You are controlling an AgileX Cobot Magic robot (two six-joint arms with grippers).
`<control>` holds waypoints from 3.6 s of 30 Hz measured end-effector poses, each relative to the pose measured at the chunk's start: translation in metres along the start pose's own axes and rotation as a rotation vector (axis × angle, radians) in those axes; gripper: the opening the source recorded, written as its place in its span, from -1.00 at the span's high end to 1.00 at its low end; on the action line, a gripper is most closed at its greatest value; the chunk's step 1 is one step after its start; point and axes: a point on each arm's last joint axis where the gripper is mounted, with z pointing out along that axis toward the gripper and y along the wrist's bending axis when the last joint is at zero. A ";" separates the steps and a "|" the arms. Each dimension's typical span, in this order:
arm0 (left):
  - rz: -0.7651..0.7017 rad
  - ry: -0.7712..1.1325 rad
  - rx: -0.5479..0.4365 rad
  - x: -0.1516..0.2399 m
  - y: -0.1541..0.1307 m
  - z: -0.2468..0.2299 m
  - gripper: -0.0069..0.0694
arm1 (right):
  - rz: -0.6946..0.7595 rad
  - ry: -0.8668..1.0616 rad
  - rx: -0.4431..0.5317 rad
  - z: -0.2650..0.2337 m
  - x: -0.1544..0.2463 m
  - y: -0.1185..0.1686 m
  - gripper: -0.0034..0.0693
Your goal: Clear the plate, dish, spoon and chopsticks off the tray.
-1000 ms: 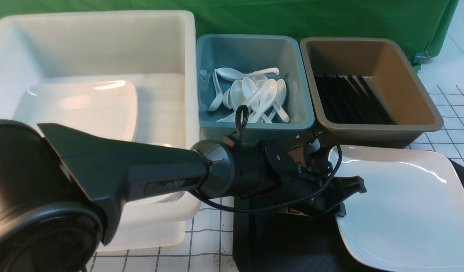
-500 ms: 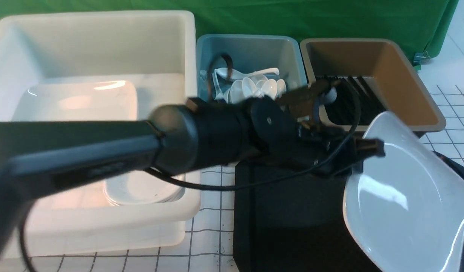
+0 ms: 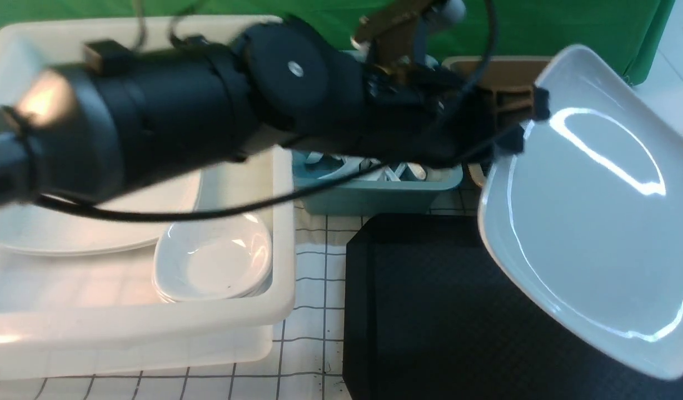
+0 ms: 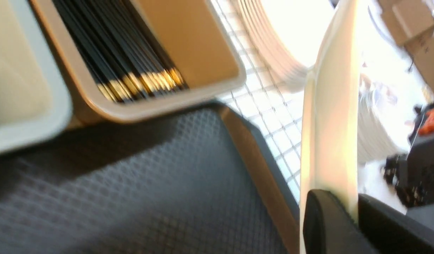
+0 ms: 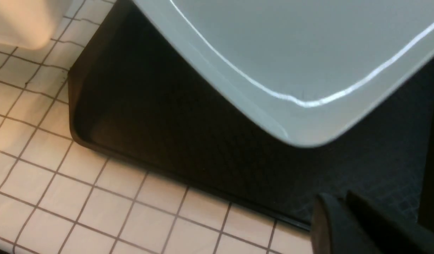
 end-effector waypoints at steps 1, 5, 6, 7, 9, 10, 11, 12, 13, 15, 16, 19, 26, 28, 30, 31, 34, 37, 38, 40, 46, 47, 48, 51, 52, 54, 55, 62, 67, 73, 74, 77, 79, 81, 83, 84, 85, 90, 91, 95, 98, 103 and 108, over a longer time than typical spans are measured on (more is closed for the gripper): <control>-0.008 -0.018 -0.009 -0.007 0.005 -0.007 0.75 | 0.000 0.000 0.000 0.000 0.000 0.000 0.73; -0.017 -0.082 -0.040 -0.034 0.021 -0.039 0.75 | 0.000 0.000 0.000 0.000 0.000 0.000 0.72; -0.021 -0.112 -0.058 -0.042 0.025 -0.053 0.75 | 0.000 0.000 0.000 0.000 0.000 0.000 0.72; -0.029 -0.145 -0.078 -0.052 0.033 -0.067 0.75 | 0.000 0.000 0.000 0.000 0.000 0.000 0.72; -0.042 -0.198 -0.110 -0.066 0.044 -0.092 0.75 | 0.000 0.000 0.000 0.000 0.000 0.000 0.72; -0.048 -0.217 -0.124 -0.071 0.049 -0.103 0.75 | 0.000 0.000 0.001 0.000 0.000 0.000 0.71; -0.051 -0.243 -0.141 -0.077 0.055 -0.119 0.75 | -0.001 0.000 0.002 0.000 0.000 0.000 0.71; -0.061 -0.270 -0.166 -0.082 0.060 -0.133 0.75 | -0.002 0.000 0.003 0.000 0.000 0.000 0.71; -0.068 -0.290 -0.190 -0.087 0.068 -0.150 0.75 | -0.003 -0.001 0.005 0.000 0.000 0.000 0.71; -0.084 -0.348 -0.271 -0.094 0.086 -0.184 0.75 | -0.006 -0.002 0.010 0.000 0.000 -0.001 0.71; -0.091 -0.367 -0.305 -0.097 0.095 -0.197 0.75 | -0.007 -0.002 0.012 0.000 0.000 -0.001 0.71; -0.124 -0.419 -0.430 -0.100 0.122 -0.243 0.75 | -0.008 -0.002 0.014 0.000 0.000 -0.001 0.71; -0.225 -0.481 -0.605 -0.093 0.179 -0.319 0.75 | -0.009 -0.002 0.015 0.000 0.000 -0.001 0.71; -0.257 -0.482 -0.613 -0.091 0.194 -0.326 0.75 | -0.010 -0.003 0.017 0.000 0.000 -0.002 0.71; -0.270 -0.471 -0.618 -0.090 0.203 -0.328 0.75 | -0.010 -0.003 0.018 0.000 0.000 -0.002 0.71; -0.272 -0.469 -0.619 -0.090 0.204 -0.327 0.75 | -0.010 -0.003 0.018 0.000 0.000 -0.002 0.71; -0.311 -0.411 -0.629 -0.089 0.234 -0.320 0.75 | -0.010 -0.003 0.018 0.000 0.000 -0.002 0.71; -0.340 -0.351 -0.642 -0.085 0.265 -0.310 0.75 | -0.011 -0.003 0.018 0.000 0.000 -0.002 0.71; -0.343 -0.350 -0.643 -0.085 0.267 -0.309 0.75 | -0.011 -0.003 0.018 0.000 0.000 -0.002 0.71; -0.338 -0.332 -0.663 -0.084 0.286 -0.305 0.75 | -0.011 -0.004 0.019 0.000 0.000 -0.002 0.71; -0.369 -0.309 -0.689 -0.079 0.320 -0.295 0.75 | -0.012 -0.005 0.020 0.000 0.000 -0.002 0.71; -0.370 -0.305 -0.690 -0.079 0.322 -0.294 0.75 | -0.012 -0.005 0.020 0.000 0.000 -0.002 0.71; -0.370 -0.288 -0.691 -0.076 0.330 -0.291 0.75 | -0.012 -0.005 0.020 0.000 0.000 -0.002 0.71; -0.385 -0.262 -0.689 -0.072 0.342 -0.286 0.75 | -0.012 -0.005 0.020 0.000 0.000 -0.002 0.71; -0.385 -0.253 -0.689 -0.071 0.346 -0.284 0.75 | -0.011 -0.005 0.020 0.000 0.000 -0.002 0.71; -0.386 -0.242 -0.688 -0.069 0.351 -0.282 0.75 | -0.011 -0.005 0.020 0.000 0.000 -0.002 0.71; -0.388 -0.239 -0.686 -0.068 0.353 -0.281 0.75 | -0.010 -0.005 0.020 0.000 0.000 -0.002 0.71; -0.412 -0.226 -0.681 -0.064 0.366 -0.275 0.75 | -0.009 -0.005 0.020 0.000 0.000 -0.002 0.71; -0.420 -0.212 -0.677 -0.061 0.374 -0.271 0.76 | -0.006 -0.005 0.020 0.000 0.000 -0.002 0.71; -0.398 -0.195 -0.682 -0.058 0.382 -0.268 0.76 | 0.018 -0.005 0.020 0.000 0.000 -0.002 0.71; -0.388 -0.193 -0.685 -0.058 0.383 -0.268 0.76 | 0.020 -0.005 0.020 0.000 0.000 -0.002 0.71; -0.377 -0.192 -0.690 -0.057 0.385 -0.268 0.73 | 0.021 -0.005 0.020 0.000 0.000 -0.002 0.71; -0.369 -0.200 -0.704 -0.058 0.386 -0.268 0.66 | 0.021 -0.009 0.019 0.000 -0.001 -0.002 0.71; -0.368 -0.210 -0.711 -0.059 0.387 -0.269 0.58 | 0.023 -0.014 0.018 0.000 -0.001 -0.002 0.71; -0.366 -0.217 -0.716 -0.059 0.387 -0.269 0.43 | 0.024 -0.022 0.017 0.000 -0.002 -0.002 0.71; -0.365 -0.220 -0.719 -0.059 0.387 -0.270 0.35 | 0.024 -0.027 0.016 0.000 -0.002 -0.001 0.71; -0.369 -0.225 -0.715 -0.060 0.387 -0.270 0.26 | 0.025 -0.033 0.015 0.000 -0.003 -0.001 0.71; -0.372 -0.232 -0.698 -0.062 0.384 -0.267 -0.12 | 0.027 -0.051 0.007 0.000 -0.005 -0.001 0.71; -0.372 -0.229 -0.695 -0.062 0.384 -0.267 -0.15 | 0.027 -0.053 0.007 0.000 -0.005 -0.001 0.71; -0.373 -0.219 -0.686 -0.062 0.381 -0.267 -0.12 | 0.030 -0.054 0.006 0.000 -0.005 -0.001 0.71; -0.374 -0.225 -0.668 -0.065 0.369 -0.270 0.24 | 0.037 -0.054 0.005 0.000 -0.005 -0.001 0.71; -0.317 -0.192 -0.595 -0.078 0.335 -0.266 0.76 | 0.035 -0.062 0.020 -0.004 -0.007 -0.002 0.83; -0.190 -0.042 -0.493 -0.091 0.277 -0.232 0.85 | 0.024 -0.107 0.068 -0.029 -0.019 -0.007 0.90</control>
